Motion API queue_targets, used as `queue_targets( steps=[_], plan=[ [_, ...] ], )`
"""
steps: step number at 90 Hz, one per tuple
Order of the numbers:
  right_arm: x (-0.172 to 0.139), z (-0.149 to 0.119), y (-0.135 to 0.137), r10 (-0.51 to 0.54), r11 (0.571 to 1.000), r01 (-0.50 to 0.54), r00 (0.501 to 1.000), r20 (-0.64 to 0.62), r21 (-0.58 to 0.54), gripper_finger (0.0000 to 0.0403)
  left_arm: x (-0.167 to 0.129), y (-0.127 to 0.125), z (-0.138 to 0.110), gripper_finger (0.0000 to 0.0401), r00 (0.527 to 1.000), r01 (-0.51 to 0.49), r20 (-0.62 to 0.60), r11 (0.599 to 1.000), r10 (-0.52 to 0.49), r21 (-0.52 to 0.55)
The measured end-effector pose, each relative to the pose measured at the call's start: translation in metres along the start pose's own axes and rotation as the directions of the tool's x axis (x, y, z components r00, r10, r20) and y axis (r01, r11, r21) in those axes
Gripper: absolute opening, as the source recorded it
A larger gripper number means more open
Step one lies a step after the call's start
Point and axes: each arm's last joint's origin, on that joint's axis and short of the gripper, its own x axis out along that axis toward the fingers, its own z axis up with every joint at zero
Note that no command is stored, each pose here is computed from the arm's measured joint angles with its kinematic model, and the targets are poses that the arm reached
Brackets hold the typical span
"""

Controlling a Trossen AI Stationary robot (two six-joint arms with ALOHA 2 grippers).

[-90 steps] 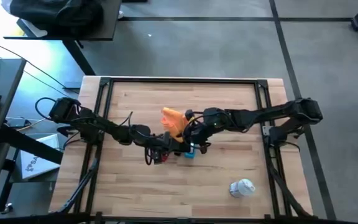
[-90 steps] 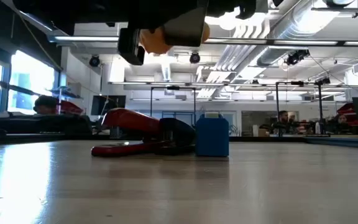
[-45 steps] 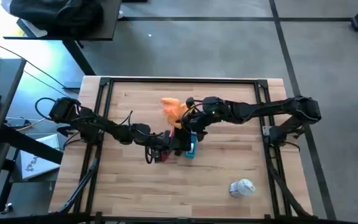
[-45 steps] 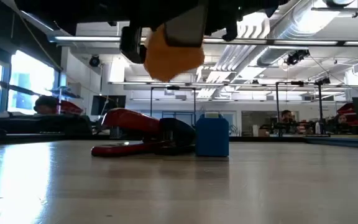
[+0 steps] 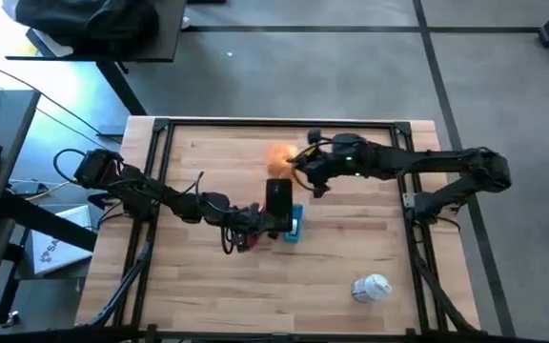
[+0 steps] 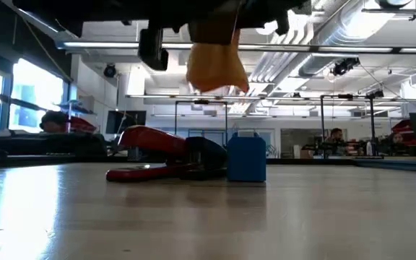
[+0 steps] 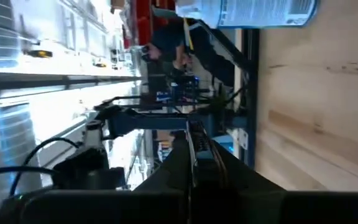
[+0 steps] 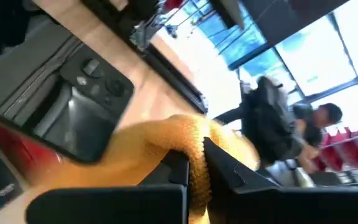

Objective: Apply microfiber cloth
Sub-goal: Wipe the front and back of the black cellphone with the orange microfiber cloth

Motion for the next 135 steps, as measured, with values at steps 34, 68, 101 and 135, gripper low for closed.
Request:
queue_targets(
  steps=[34,68,101,135],
  plan=[
    [0.022,0.008,0.034,0.237,0.966,-0.245,0.966,0.104,0.076,0.0,0.001,0.002,-0.004,0.0008,0.999,-0.02,-0.027,0.997,0.019,-0.071],
    [0.016,0.038,0.07,0.327,0.931,-0.34,0.938,0.114,0.129,0.0,0.001,0.001,-0.022,0.0008,0.992,-0.04,-0.125,0.987,0.02,-0.158],
    [-0.026,0.067,0.102,0.396,0.87,-0.4,0.915,0.076,0.287,0.0,-0.004,0.013,-0.023,0.0008,0.925,-0.147,-0.37,0.977,0.081,-0.154],
    [-0.072,0.093,0.109,0.268,0.882,-0.289,0.957,0.109,0.372,0.0,-0.044,0.016,-0.051,0.0008,0.84,-0.441,-0.497,0.81,0.22,-0.387]
  ],
)
